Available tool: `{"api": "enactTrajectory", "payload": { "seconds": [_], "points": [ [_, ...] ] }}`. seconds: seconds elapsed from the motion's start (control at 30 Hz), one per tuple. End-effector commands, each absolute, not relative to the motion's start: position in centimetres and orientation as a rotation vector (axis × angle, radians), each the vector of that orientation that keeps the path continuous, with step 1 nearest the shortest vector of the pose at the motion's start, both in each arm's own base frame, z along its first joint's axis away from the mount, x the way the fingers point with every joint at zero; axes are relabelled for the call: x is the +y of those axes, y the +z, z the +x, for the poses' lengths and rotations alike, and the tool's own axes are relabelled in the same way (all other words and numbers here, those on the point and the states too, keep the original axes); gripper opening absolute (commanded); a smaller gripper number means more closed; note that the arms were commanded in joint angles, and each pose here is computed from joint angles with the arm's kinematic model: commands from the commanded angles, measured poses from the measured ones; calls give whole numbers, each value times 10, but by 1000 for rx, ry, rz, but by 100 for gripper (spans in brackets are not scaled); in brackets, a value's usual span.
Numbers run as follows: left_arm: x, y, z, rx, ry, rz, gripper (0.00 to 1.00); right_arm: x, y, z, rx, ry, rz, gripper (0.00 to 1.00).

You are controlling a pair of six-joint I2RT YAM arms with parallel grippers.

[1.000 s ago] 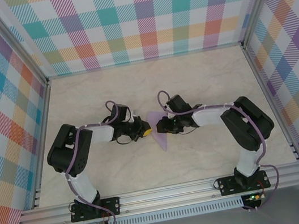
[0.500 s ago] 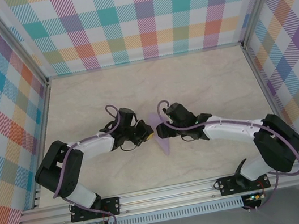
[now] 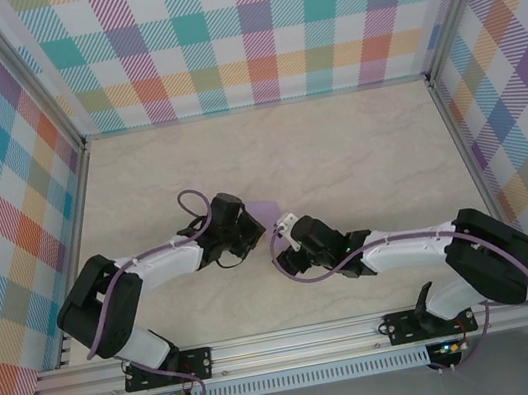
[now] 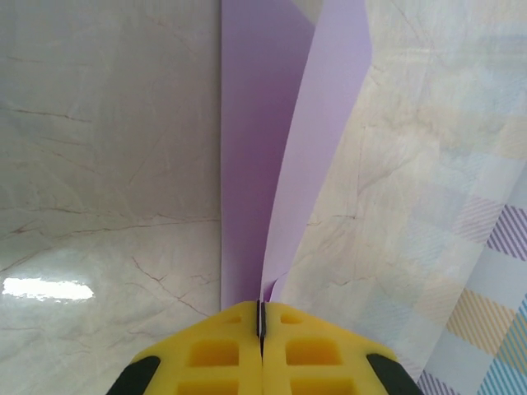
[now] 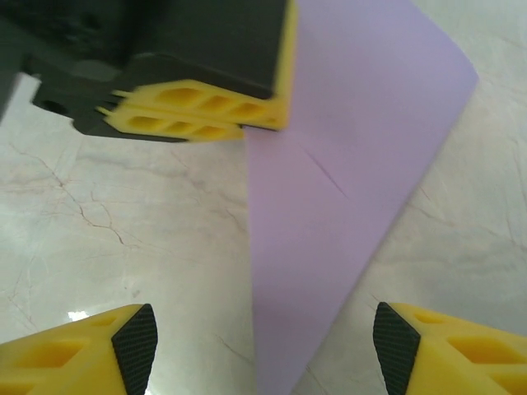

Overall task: Fold a paper plane with a square sheet of paper (pick it up from the middle)
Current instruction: Fold the wing for the fifth time at the center of the table.

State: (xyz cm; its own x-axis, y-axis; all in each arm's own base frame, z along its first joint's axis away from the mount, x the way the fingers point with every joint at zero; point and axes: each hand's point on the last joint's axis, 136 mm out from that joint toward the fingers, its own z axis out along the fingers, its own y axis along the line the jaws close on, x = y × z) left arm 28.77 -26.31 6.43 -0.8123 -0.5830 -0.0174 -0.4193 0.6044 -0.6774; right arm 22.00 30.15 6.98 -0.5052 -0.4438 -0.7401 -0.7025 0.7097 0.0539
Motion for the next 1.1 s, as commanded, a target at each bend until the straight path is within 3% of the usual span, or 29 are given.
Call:
{"api": "enactTrajectory", "payload": {
  "seconds": [0.0,0.13,0.63,0.87,1.07],
  "points": [
    [-262,66,287,2563,-980,-891,5,316,74,226,2036,417,-981,72],
    [-268,61,287,2577,-1001,-917,5,322,72,231,1939,392,-1038,64],
    [-270,54,280,2618,-1007,-948,6,335,54,246,1718,272,-1151,57],
    [-268,56,280,2615,-1000,-948,7,336,54,251,1699,262,-1144,44],
    [-271,54,281,2633,-1016,-939,9,335,52,250,1708,266,-1150,26]
  ]
}}
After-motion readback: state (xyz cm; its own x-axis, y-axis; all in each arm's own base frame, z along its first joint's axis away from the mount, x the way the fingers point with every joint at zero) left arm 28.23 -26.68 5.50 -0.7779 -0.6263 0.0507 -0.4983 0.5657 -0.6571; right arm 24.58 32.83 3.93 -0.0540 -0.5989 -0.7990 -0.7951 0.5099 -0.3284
